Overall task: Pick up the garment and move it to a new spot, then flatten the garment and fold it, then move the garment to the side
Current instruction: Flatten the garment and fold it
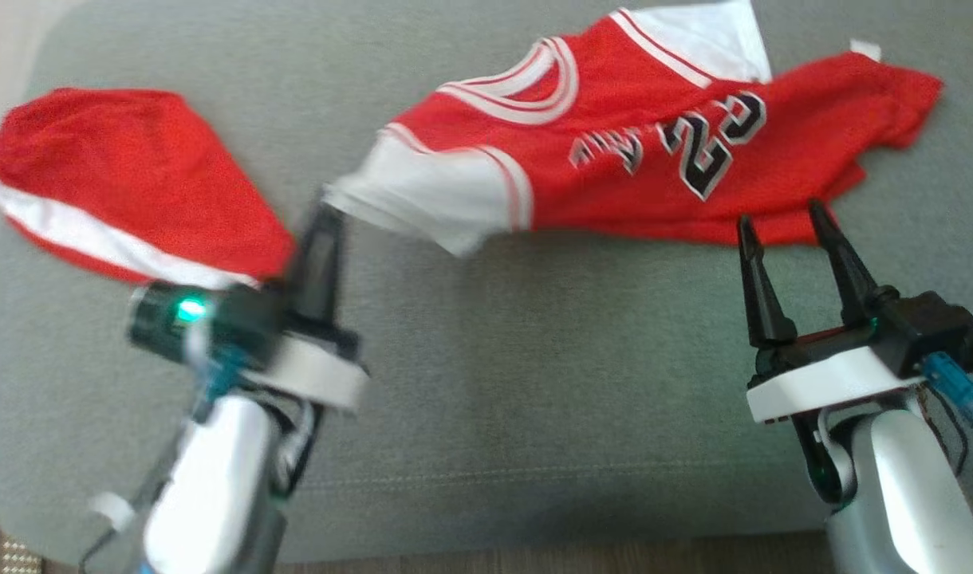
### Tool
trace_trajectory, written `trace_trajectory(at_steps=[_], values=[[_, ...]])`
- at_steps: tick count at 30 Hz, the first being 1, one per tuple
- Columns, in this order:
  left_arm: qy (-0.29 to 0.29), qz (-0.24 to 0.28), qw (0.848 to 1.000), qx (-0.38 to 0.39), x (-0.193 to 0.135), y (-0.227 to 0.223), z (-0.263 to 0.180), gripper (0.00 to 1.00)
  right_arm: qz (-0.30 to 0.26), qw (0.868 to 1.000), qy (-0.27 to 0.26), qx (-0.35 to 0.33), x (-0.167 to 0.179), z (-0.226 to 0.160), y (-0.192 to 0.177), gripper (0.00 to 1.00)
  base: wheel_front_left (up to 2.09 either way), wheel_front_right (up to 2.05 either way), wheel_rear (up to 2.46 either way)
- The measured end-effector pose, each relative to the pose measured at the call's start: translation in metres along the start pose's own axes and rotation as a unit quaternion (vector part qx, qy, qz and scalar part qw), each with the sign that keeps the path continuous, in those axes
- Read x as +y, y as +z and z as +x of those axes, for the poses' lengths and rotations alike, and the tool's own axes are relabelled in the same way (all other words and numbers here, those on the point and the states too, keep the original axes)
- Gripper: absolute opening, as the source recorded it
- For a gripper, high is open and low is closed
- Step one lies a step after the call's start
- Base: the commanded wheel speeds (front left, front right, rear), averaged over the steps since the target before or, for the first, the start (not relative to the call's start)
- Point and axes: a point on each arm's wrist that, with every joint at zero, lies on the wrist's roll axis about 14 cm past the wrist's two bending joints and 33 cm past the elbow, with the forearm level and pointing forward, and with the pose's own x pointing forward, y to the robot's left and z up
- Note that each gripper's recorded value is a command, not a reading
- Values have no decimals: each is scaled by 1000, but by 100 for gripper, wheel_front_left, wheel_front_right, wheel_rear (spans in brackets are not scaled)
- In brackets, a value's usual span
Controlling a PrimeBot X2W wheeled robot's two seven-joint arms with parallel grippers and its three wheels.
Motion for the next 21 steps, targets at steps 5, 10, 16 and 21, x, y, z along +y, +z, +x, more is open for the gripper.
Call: trace_trajectory(at_steps=[5,10,16,21], values=[[-94,69,992,44,-42,-25,-33,0,3,1000,11,-2,9,1,2,100,0,0,0],[-136,59,974,174,-62,-99,-90,100,3,1000,9,9,8,-8,-3,100,0,0,0],[-9,-1,995,104,-23,-57,-52,100,8,999,-28,22,-16,-17,-10,100,0,0,0],[69,-51,995,53,8,-28,-42,100,51,992,-95,68,-52,-31,-40,100,0,0,0]])
